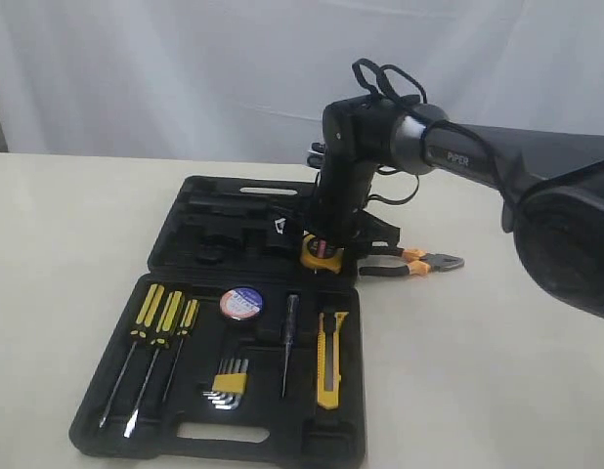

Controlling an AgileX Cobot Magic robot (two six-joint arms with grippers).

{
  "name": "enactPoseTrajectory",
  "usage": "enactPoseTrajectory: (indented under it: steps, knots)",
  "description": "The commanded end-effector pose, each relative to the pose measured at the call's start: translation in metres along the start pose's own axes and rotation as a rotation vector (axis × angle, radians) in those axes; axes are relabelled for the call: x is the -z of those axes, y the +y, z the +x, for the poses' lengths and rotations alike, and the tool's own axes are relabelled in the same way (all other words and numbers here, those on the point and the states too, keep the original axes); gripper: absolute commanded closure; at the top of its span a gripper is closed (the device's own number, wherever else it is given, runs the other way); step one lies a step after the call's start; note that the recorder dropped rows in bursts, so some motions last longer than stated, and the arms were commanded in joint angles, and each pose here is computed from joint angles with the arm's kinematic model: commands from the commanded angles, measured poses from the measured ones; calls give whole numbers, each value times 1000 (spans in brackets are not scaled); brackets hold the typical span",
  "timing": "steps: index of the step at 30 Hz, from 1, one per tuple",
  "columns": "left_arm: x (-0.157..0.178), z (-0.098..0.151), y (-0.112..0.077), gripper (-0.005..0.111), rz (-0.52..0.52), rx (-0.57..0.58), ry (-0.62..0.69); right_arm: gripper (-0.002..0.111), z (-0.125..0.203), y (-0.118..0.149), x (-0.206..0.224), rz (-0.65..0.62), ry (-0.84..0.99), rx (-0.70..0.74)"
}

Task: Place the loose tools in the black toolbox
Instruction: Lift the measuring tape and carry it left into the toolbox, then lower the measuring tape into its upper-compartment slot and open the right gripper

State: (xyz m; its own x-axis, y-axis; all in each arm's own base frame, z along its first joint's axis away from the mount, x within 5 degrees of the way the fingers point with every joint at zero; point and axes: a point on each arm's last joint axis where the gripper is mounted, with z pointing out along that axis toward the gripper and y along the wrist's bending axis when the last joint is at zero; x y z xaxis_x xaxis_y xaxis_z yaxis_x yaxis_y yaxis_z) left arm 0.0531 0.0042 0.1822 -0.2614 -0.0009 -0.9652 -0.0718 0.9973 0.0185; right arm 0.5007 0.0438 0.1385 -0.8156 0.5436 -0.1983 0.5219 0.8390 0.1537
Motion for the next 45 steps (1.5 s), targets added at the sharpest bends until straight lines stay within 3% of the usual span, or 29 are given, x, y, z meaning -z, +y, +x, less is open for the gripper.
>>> enactPoseTrajectory:
  steps: [1, 6, 19, 33, 45]
  knots:
    - [0, 0, -1, 107, 8, 10, -9, 73, 4, -5, -1, 53, 54, 24]
    - [0, 0, -1, 107, 8, 10, -9, 48, 5, -5, -1, 51, 55, 23]
    - [0, 0, -1, 107, 8, 10, -9, 27, 2, -4, 12, 37, 34, 60]
    - [0, 0, -1, 107, 8, 10, -9, 27, 0, -5, 15, 51, 15, 103]
    - [0, 0, -1, 107, 8, 10, -9, 31, -9, -7, 55, 63, -85, 179]
